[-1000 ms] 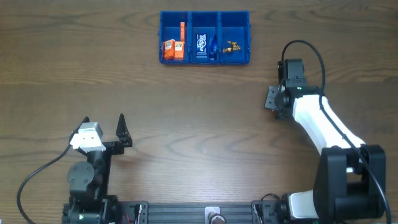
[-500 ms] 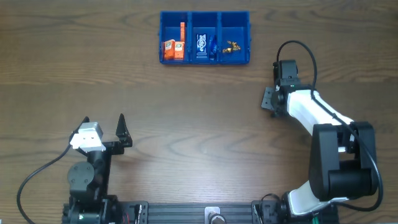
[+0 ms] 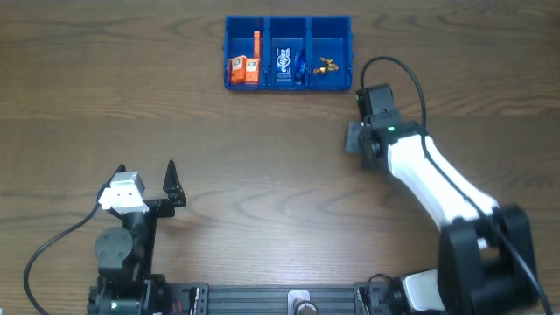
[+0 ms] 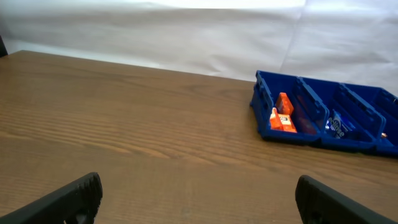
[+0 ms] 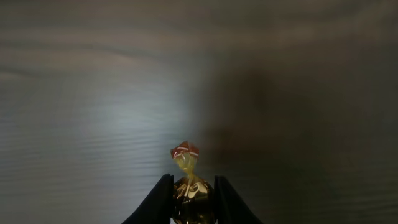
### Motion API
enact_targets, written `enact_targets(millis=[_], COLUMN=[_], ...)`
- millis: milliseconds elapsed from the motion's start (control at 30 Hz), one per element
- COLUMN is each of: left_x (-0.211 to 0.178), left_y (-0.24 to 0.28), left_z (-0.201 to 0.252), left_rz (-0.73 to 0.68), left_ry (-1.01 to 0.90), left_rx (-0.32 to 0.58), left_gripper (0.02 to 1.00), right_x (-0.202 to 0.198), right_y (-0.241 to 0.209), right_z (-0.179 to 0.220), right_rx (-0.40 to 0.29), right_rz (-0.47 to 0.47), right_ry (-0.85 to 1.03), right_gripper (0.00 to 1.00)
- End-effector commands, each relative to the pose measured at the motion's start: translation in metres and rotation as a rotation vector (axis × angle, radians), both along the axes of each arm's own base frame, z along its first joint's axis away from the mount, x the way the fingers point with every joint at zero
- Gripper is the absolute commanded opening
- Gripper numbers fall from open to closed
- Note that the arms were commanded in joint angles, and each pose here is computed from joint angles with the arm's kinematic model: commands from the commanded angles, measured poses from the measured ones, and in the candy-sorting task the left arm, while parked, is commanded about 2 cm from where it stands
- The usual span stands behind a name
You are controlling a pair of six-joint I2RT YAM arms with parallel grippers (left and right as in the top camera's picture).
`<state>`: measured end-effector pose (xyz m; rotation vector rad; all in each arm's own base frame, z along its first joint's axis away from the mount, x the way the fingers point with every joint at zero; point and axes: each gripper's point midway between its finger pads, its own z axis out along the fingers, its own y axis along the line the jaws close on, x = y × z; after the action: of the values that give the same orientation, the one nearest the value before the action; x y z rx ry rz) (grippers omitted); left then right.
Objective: Sort Candies Into Trays
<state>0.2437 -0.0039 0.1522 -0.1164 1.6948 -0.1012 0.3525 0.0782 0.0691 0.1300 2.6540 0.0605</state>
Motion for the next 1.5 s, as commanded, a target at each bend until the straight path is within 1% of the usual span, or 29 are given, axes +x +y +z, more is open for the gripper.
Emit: enact_targets(millis=[33,133,200,233,267,333,467,600,700,833,867,900,933,967,1033,1067,1133,1233,1267,1333,1433,1500], left_x=[0.0,0.0,0.0,0.0,0.0,0.0,0.0,0.0,0.0,0.0,0.0,0.0,0.0,0.0,0.0,0.0,0.0,0.0,0.0,0.0,0.0,0.0], left_y=[0.001,0.001,0.001,0.001,0.001,0.001,0.001,0.001,0.001,0.001,0.001,0.001,0.001,0.001,0.001,0.001,0.001,0.001,0.001,0.001,0.001,0.001], left_z=[-0.02,-0.02,-0.02,-0.02,-0.02,-0.02,-0.02,-0.02,-0.02,-0.02,-0.02,-0.02,-0.02,-0.02,-0.02,-0.02,-0.02,-0.02,-0.02,-0.02,-0.02,-0.02], left_rz=[0.003,0.003,0.003,0.003,0.003,0.003,0.003,0.003,0.003,0.003,0.003,0.003,0.003,0.003,0.003,0.003,0.003,0.003,0.003,0.003,0.003,0.003], left_ry=[0.049,0.049,0.049,0.049,0.049,0.049,0.049,0.049,0.049,0.049,0.049,0.049,0.049,0.049,0.049,0.049,0.049,0.049,0.049,0.049,0.049,0.049], left_rx=[0.016,0.016,0.016,0.016,0.015,0.015,0.016,0.015,0.015,0.015,0.016,0.016,0.016,0.015,0.016,0.016,0.016,0.015,0.016,0.016,0.016,0.016], left_gripper=[0.998,0.998,0.998,0.998,0.996,0.996,0.998,0.998,0.998,0.998,0.996,0.998,0.998,0.998,0.998,0.998,0.998,0.996,0.998,0.998,0.998,0.998], right_x=[0.051,0.092,0.117,0.131,0.142,0.163,0.186,0.192,0.193,0.192,0.192,0.191,0.191,0.191,0.191,0.192,0.19,0.175,0.163,0.133,0.082,0.041], right_y=[0.03,0.041,0.046,0.045,0.045,0.049,0.051,0.047,0.048,0.051,0.053,0.054,0.055,0.055,0.055,0.051,0.046,0.033,0.028,0.008,-0.045,-0.071], right_z=[0.113,0.161,0.175,0.177,0.175,0.165,0.128,0.092,0.084,0.083,0.083,0.083,0.083,0.083,0.083,0.087,0.097,0.136,0.153,0.188,0.219,0.227], right_rx=[0.064,0.068,0.042,0.022,0.007,-0.02,-0.032,-0.041,-0.045,-0.041,-0.031,-0.022,-0.021,-0.019,-0.024,-0.023,-0.031,-0.053,-0.064,-0.093,-0.102,-0.113], right_rz=[0.05,0.069,0.094,0.079,0.068,0.082,0.072,0.066,0.067,0.074,0.08,0.086,0.086,0.088,0.093,0.087,0.077,0.045,0.059,0.08,-0.014,-0.063], right_ry=[-0.272,-0.368,-0.39,-0.387,-0.379,-0.353,-0.294,-0.231,-0.216,-0.216,-0.213,-0.211,-0.212,-0.212,-0.212,-0.218,-0.238,-0.33,-0.372,-0.469,-0.582,-0.63], right_gripper=[0.172,0.172,0.172,0.172,0.174,0.174,0.176,0.178,0.178,0.194,0.288,0.415,0.492,0.632,0.947,1.0,1.0,1.0,1.0,1.0,1.0,1.0])
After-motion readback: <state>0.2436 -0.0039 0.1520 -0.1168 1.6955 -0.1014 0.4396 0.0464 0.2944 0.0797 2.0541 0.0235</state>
